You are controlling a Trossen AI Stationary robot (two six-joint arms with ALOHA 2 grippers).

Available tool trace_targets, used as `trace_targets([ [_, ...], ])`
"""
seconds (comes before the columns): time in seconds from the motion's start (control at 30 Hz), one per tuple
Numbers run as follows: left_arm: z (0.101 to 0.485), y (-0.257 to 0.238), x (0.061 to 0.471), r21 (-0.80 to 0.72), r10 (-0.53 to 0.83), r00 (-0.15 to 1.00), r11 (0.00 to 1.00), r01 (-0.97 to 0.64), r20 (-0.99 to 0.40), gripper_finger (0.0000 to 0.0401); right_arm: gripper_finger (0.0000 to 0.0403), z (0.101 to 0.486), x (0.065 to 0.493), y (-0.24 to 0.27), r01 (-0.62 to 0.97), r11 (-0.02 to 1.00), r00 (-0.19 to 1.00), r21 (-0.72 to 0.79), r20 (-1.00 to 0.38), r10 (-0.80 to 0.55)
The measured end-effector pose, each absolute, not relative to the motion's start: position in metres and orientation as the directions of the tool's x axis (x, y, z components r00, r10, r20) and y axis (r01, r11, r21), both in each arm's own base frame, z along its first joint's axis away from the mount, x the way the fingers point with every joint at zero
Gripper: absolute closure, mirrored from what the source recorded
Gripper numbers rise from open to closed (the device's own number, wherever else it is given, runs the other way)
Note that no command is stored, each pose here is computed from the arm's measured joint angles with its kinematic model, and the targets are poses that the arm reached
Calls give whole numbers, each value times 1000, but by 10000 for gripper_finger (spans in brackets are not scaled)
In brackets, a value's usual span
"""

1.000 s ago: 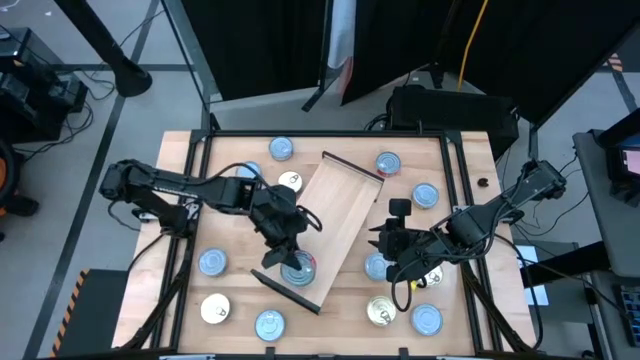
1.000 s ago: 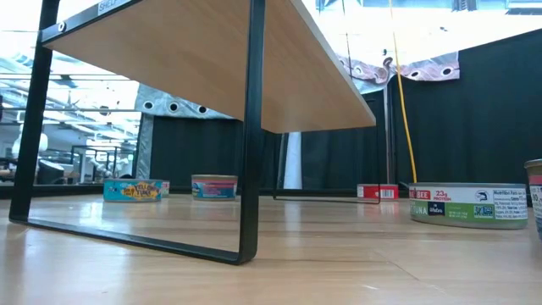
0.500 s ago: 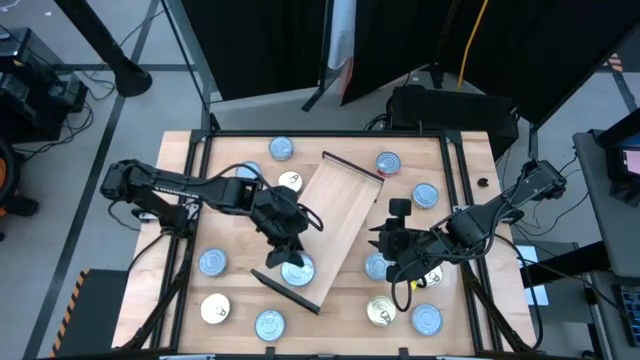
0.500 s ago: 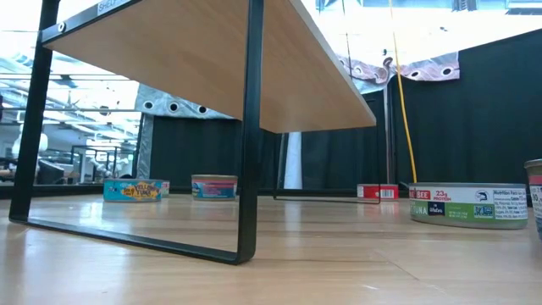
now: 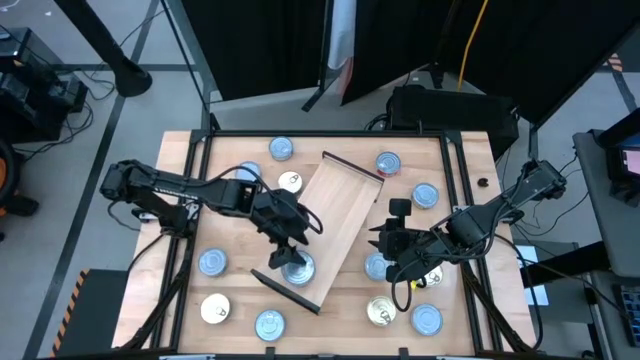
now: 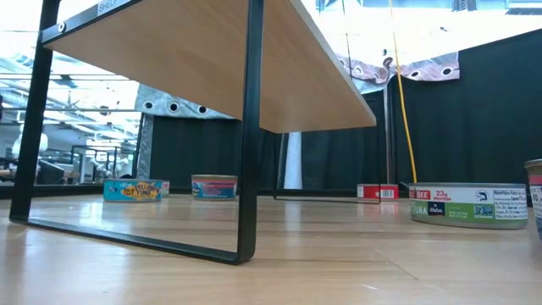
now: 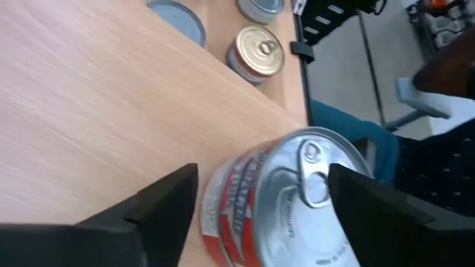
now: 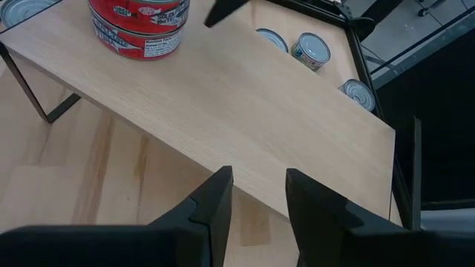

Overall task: Stack canned seafood by type on shelf
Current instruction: Stack the red tuna can on top of the other red tuna can

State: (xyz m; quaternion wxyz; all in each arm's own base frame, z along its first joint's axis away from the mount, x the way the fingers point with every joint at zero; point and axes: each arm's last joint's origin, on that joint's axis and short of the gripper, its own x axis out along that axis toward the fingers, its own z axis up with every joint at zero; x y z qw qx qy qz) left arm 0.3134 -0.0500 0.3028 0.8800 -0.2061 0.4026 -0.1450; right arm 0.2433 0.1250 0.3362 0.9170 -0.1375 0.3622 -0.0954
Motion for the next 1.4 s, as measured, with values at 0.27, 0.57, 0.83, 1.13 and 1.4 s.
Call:
trace_targets([
  [0.27, 344, -43, 293, -432, -366, 715, 896, 98, -596, 80, 285, 336, 243, 125, 84, 939, 721, -333, -631, -288],
  [0.57, 368, -61, 237, -101, -2, 775, 992, -79, -632, 79, 285, 348, 248, 89, 292, 795, 673, -531, -477, -566],
  [0.83, 362, -75, 208, 246, 451, 687, 891, -382, -569, 79, 319, 366, 223, 11, 495, 723, 497, -482, -525, -691],
  [1.13, 336, -68, 184, 372, 752, 519, 655, -658, -405, 79, 369, 338, 180, -39, 743, 598, 396, -301, -522, -755],
  [1.4, 314, -54, 177, 416, 796, 452, 599, -685, -402, 79, 399, 256, 159, -90, 863, 498, 396, -87, -498, -772],
])
